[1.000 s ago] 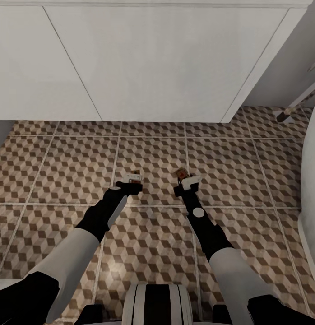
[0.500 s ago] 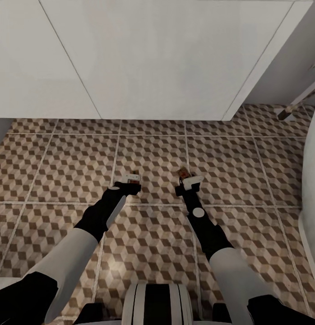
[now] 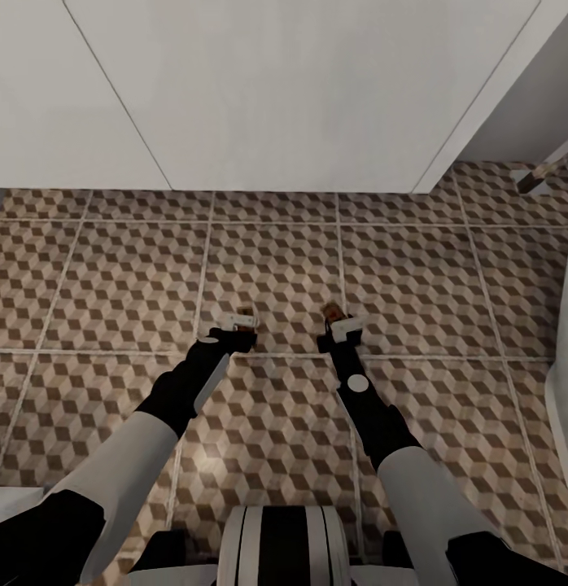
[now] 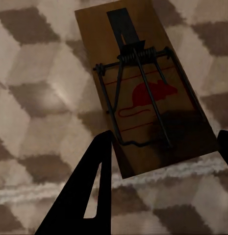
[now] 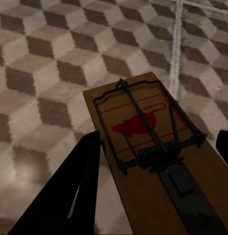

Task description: Take the four mousetraps from the cabinet in the bathroom and place them on the bathroom floor. Make sure all four end up on the same floor surface, and ensure that at least two of them are either under or directly next to the same bathroom sink.

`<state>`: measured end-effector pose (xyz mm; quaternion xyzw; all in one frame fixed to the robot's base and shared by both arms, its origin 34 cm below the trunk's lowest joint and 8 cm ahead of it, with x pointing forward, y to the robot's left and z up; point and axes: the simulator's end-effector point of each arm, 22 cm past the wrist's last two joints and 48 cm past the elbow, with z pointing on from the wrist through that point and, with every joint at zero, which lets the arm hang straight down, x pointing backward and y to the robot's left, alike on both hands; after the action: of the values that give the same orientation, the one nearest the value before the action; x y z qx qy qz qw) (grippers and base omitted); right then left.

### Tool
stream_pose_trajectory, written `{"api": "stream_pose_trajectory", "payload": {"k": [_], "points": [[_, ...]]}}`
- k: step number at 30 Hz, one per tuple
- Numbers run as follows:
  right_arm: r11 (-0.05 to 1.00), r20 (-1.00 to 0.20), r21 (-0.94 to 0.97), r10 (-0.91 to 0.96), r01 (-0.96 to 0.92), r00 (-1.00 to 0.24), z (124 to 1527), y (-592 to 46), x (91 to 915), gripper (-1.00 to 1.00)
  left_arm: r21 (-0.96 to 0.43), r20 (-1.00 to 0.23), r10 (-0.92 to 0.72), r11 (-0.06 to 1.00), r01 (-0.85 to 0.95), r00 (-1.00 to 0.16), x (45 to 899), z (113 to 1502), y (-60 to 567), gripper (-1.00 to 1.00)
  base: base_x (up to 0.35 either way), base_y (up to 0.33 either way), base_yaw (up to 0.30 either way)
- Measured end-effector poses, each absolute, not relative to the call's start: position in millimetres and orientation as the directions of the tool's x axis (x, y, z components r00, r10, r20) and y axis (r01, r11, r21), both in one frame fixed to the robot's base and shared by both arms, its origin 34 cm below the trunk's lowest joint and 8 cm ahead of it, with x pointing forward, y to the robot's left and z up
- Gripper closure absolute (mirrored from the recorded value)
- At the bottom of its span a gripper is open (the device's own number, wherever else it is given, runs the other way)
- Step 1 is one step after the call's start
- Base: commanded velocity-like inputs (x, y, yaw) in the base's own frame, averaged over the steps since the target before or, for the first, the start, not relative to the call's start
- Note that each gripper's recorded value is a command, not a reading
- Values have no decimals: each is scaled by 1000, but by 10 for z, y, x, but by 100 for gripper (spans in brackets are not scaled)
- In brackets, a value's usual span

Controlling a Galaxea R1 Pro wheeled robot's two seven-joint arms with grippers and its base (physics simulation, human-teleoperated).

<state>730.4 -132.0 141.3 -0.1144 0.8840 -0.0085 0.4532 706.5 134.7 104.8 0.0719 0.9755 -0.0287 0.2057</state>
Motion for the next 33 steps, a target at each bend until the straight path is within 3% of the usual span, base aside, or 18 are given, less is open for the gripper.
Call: {"api": "stream_pose_trajectory", "payload": {"k": [12, 33], "points": [[974, -766, -107, -210, -201, -608, 1033, -1320, 7084, 100, -35, -358, 152, 984, 176, -921, 6818, 697, 1274, 100, 0, 0, 0], [974, -752, -113, -212, -196, -624, 979, -1350, 7040, 100, -40, -458, 137, 984, 174, -878, 7170, 1002, 1250, 100, 0, 0, 0]]}}
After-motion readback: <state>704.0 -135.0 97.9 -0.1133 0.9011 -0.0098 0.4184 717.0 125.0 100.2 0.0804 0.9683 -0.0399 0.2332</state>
